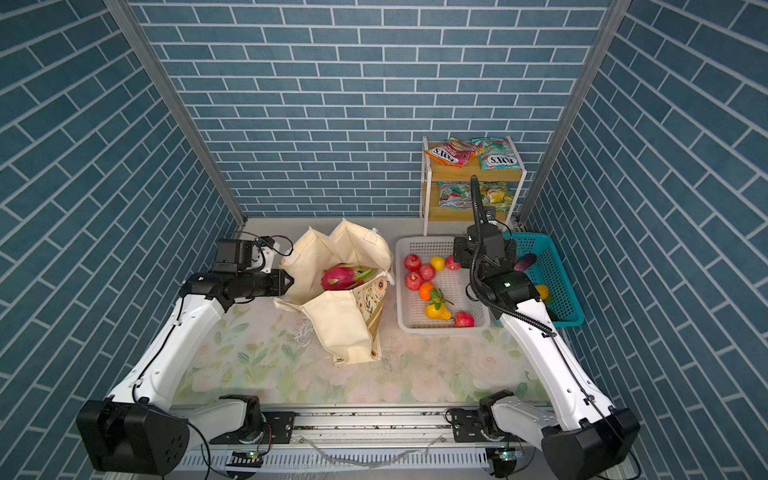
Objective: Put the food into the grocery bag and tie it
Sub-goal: 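Move the right gripper back over the teal vegetable basket, then lower the right gripper onto the yellow potato in the teal basket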
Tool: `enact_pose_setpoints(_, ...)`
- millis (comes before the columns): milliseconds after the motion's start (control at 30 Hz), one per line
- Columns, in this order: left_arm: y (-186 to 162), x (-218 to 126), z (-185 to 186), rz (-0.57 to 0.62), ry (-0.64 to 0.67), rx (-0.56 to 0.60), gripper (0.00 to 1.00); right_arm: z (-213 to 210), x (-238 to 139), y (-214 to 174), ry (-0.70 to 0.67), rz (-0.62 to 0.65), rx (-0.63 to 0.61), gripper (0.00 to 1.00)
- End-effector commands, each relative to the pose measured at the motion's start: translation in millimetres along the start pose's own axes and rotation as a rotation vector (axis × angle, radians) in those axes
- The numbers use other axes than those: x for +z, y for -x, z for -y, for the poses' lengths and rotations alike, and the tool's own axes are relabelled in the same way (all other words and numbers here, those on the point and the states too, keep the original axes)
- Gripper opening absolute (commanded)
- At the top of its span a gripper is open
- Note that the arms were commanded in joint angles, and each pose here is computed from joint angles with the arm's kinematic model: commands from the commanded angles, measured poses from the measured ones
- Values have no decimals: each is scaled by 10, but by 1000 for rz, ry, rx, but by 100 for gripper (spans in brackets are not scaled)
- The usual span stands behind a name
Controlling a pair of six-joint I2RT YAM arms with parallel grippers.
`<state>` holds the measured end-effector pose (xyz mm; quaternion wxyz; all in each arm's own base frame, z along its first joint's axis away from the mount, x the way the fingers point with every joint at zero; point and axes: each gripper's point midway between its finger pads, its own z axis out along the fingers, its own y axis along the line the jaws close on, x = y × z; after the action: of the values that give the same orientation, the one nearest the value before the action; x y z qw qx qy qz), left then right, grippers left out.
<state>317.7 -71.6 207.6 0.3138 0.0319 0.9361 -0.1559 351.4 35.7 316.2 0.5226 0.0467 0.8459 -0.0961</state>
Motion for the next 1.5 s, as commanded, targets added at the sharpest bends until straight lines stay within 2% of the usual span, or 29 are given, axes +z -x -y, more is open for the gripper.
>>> enact_pose_setpoints(0,6,-42,40,10,-10,12,37,304,161,-277,-67,-105,121,98)
enact_pose_setpoints(233,3,-45,35,8,-7,12,37,678,445,-736,-66,-238,479,98)
enact_pose_setpoints(400,-1,-34,41,4,-12,9,37,881,657,-946,-71,-294,659,98)
enact_pose_setpoints(733,3,-48,47,6,-13,10,37,987,1214,-1497,-26,-458,1104,93)
enact_pose_setpoints(933,6,-54,51,7,-15,10,37,997,1461,-1688,-74,-512,1212,90)
enact_pose_setpoints(1133,3,-47,52,4,-16,9,37,1066,1656,-1827,-157,-550,1258,88)
enact_pose_setpoints(1467,0,-44,51,2,-16,9,37,1211,1911,-1852,-229,-514,1258,83)
